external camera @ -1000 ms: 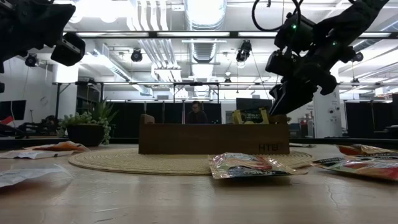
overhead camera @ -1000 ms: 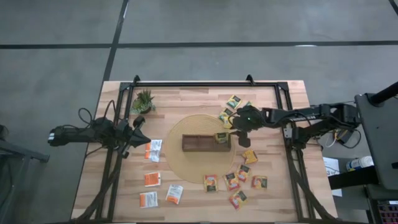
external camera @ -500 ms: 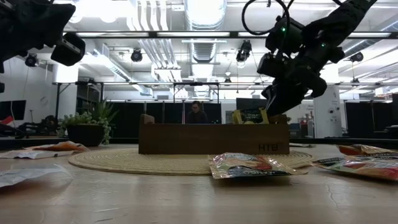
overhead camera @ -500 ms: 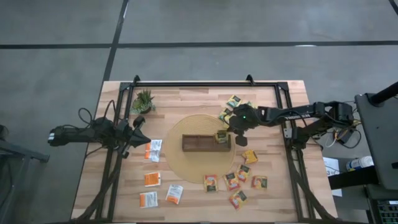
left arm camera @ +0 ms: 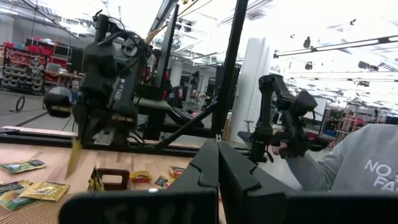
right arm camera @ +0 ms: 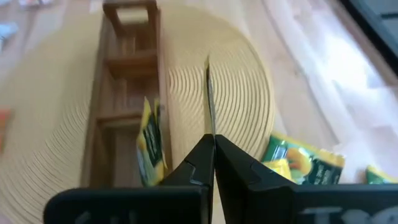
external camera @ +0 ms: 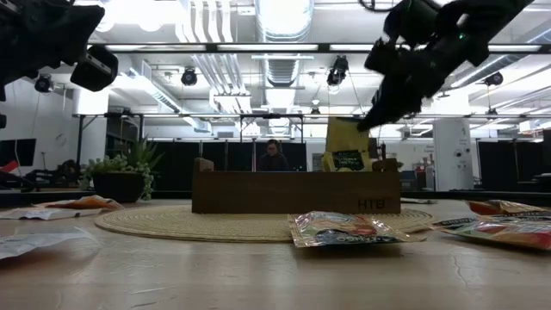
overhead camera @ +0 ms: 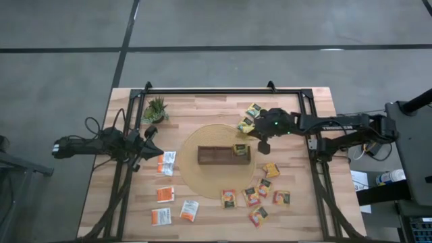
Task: Pick & Place Tea
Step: Put the yellow tea bag into the right of the wooden organizer
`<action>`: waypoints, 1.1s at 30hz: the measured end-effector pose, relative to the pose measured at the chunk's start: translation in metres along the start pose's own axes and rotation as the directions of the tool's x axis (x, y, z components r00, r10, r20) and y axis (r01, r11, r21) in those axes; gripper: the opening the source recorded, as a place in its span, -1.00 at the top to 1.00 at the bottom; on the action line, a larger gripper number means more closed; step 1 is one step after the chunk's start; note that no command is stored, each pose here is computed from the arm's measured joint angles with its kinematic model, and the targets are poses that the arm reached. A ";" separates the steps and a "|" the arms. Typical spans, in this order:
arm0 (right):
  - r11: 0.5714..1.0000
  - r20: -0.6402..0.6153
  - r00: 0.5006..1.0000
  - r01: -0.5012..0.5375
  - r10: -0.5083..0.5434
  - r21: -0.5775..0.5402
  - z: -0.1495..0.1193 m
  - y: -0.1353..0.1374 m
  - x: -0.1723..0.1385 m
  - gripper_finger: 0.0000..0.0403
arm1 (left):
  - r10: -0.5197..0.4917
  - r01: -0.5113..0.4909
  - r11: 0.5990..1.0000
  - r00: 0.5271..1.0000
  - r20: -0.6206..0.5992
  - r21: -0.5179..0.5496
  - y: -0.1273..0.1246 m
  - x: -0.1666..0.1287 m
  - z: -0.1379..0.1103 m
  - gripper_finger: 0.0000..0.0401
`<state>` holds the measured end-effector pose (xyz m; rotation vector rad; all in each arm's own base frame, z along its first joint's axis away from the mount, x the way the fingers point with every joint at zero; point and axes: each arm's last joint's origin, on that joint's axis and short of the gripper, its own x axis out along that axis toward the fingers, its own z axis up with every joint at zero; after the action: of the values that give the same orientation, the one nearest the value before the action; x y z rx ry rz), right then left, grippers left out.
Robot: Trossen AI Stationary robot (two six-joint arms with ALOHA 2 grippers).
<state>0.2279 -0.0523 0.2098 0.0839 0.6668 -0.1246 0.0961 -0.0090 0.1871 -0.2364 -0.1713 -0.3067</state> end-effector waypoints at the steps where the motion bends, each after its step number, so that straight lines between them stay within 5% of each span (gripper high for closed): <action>1: 1.000 0.015 1.000 -0.002 0.002 -0.002 0.001 0.001 -0.003 0.96 | 0.000 0.000 1.000 1.000 0.000 0.000 0.000 0.000 0.000 1.00; 18: 0.978 0.094 0.974 -0.207 0.208 -0.019 0.009 0.035 -0.024 0.96 | 0.000 0.000 1.000 1.000 0.000 0.000 0.000 0.000 0.000 1.00; 33: 0.981 -0.044 0.980 -0.192 0.192 -0.006 0.007 0.030 0.013 0.96 | 0.000 0.000 1.000 1.000 0.000 0.000 0.000 0.000 0.000 1.00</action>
<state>0.2468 -0.0248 0.2084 0.1406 0.6993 0.0668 0.0961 -0.0089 0.1871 -0.2362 -0.1717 -0.3064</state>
